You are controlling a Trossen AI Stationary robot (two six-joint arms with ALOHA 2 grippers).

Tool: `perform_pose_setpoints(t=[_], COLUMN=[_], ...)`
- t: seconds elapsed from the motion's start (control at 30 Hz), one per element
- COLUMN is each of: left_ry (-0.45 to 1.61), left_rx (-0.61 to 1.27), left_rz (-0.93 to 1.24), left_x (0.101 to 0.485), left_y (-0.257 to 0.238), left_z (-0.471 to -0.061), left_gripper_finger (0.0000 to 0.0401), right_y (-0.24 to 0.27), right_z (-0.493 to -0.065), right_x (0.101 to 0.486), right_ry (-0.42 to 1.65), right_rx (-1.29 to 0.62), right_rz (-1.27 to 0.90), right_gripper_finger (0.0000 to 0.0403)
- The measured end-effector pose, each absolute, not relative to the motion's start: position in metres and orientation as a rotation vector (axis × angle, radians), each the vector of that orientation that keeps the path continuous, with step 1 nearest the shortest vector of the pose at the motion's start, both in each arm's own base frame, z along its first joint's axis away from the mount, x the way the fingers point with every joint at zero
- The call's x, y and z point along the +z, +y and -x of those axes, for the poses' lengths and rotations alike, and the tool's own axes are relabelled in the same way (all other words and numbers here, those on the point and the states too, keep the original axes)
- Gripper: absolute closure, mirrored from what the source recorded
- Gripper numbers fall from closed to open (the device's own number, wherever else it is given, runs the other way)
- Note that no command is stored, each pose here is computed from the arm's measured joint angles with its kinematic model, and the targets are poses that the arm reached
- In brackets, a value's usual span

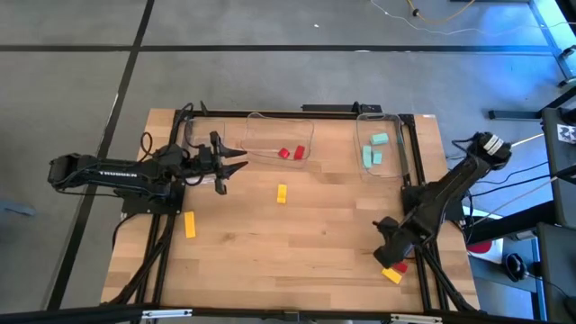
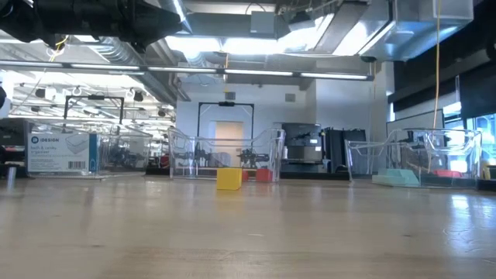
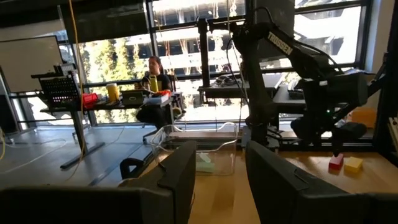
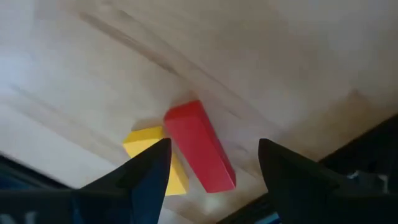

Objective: Sort & place blocks by color
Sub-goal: Put the red block into the middle transparent bin

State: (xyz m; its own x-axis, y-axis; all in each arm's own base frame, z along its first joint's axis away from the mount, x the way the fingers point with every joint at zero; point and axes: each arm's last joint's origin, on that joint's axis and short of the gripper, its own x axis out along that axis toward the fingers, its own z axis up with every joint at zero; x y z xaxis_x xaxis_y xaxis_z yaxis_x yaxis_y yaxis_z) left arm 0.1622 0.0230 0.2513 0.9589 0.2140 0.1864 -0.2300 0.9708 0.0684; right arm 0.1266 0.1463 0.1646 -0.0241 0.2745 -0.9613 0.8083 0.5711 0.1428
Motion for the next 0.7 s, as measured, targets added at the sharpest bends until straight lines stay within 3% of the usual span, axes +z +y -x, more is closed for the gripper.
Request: perform_pose_setpoints(t=[0.7], left_ry=[-0.227], left_rx=[0.249], left_rz=[-0.092], left_x=[0.256], left_y=[0.023], left_z=[-0.161], left_gripper_finger=[0.027], right_y=[0.167], right_z=[-0.138], right_x=[0.131], right_ry=[1.632], right_rx=[-0.595], right_rz=[-0.924], right_gripper_finger=[0.016])
